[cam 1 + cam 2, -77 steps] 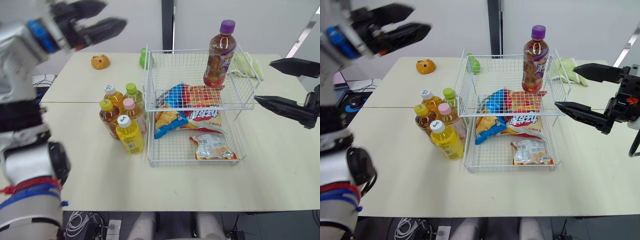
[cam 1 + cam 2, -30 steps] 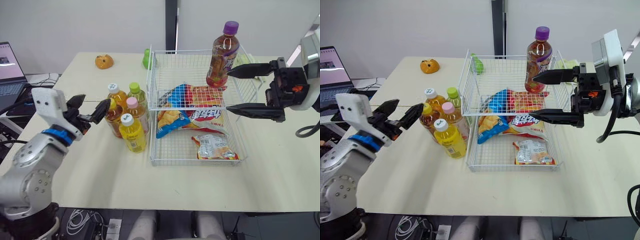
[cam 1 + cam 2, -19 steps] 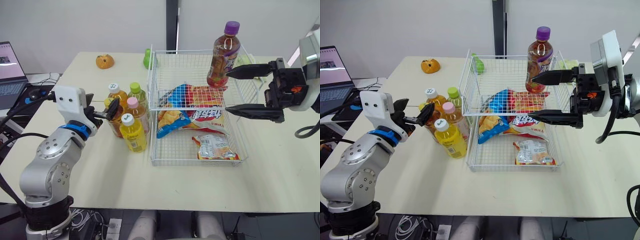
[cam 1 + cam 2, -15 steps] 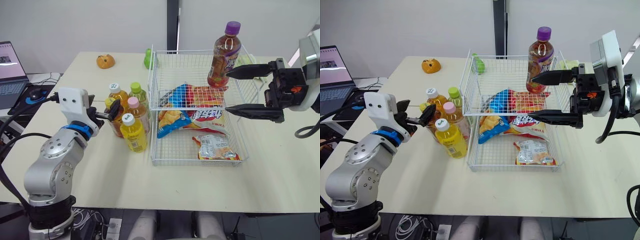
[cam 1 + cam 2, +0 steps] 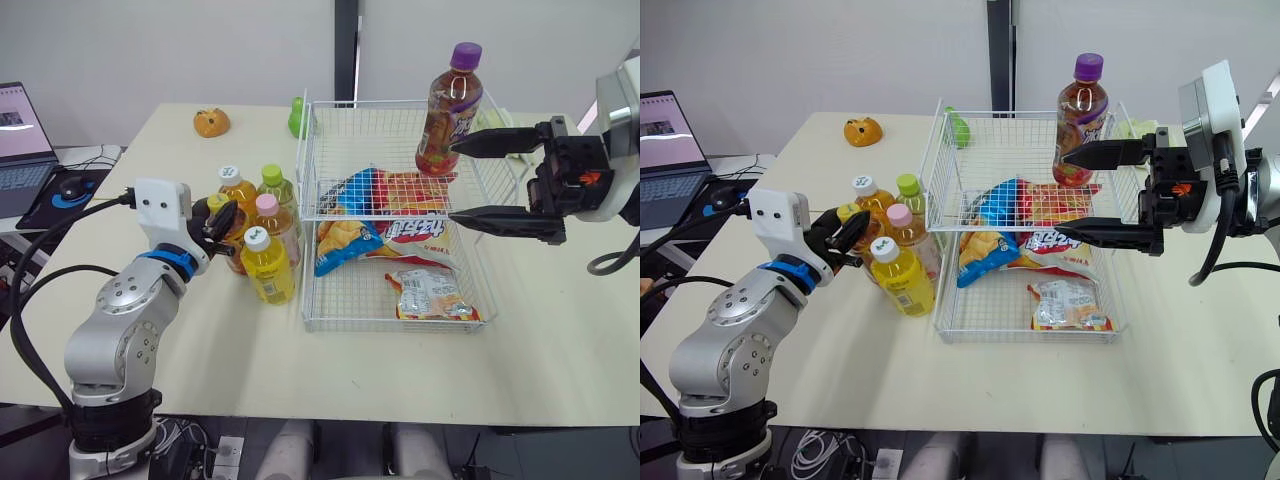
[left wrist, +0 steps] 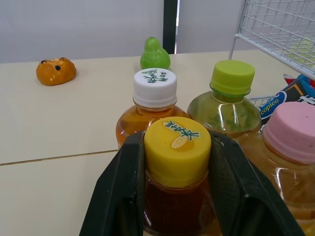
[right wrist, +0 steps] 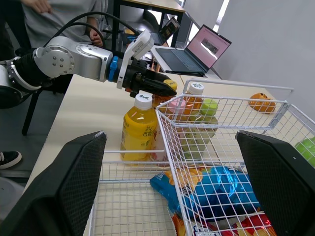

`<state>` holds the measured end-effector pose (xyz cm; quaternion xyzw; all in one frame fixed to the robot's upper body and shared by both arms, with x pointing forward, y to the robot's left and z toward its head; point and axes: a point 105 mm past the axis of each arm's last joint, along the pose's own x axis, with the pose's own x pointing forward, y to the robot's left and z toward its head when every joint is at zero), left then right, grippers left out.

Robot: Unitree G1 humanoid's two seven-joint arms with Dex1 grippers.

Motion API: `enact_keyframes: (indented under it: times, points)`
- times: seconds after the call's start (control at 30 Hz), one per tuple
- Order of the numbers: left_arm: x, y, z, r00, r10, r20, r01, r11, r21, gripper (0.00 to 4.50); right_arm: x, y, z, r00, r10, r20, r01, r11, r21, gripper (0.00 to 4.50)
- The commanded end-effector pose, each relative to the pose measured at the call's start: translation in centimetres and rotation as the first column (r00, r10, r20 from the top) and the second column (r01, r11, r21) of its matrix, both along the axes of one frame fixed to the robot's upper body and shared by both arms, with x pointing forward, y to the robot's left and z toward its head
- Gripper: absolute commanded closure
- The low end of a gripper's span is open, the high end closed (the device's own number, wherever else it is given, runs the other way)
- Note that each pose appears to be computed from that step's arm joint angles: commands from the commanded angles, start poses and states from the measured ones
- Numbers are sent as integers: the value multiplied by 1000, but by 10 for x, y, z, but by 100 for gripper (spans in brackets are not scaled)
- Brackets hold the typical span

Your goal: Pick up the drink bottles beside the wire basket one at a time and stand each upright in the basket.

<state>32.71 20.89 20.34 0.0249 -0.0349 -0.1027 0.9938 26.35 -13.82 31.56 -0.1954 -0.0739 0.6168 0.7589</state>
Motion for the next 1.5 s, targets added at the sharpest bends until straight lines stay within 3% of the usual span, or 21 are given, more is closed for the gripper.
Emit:
enact_keyframes:
  times: [0.03, 0.23, 0.37, 0.47, 0.73, 0.87, 1.13, 1.33, 1.5]
  points:
    - [-18, 7, 28, 995, 8, 103, -12, 999, 43, 315, -8, -3, 15, 997, -8, 72, 8, 1000, 5, 0]
    - [-41, 28, 66, 988, -57, 146, 41, 993, 110, 315, -5, -13, 20, 995, -53, 84, 52, 999, 16, 0]
    - [-55, 45, 133, 964, -192, 183, 161, 972, 172, 315, -2, -22, 24, 990, -100, 99, 97, 995, 26, 0]
    - [-59, 44, 167, 942, -277, 189, 244, 953, 181, 315, -2, -24, 24, 987, -118, 105, 116, 993, 30, 0]
    - [-38, 12, 258, 839, -446, 311, 414, 895, 167, 315, -5, -35, 23, 975, -193, 112, 189, 981, 53, 0]
    - [-23, -22, 289, 770, -540, 340, 505, 841, 194, 315, -10, -44, 24, 958, -260, 123, 253, 965, 67, 0]
    - [10, -106, 294, 638, -713, 293, 680, 699, 221, 315, -21, -49, 21, 936, -330, 121, 319, 943, 99, 0]
    - [41, -157, 262, 609, -767, 205, 736, 642, 215, 315, -24, -55, 26, 905, -399, 148, 381, 915, 134, 0]
    - [63, -180, 233, 626, -764, 156, 742, 645, 183, 315, -28, -59, 26, 883, -443, 156, 422, 894, 151, 0]
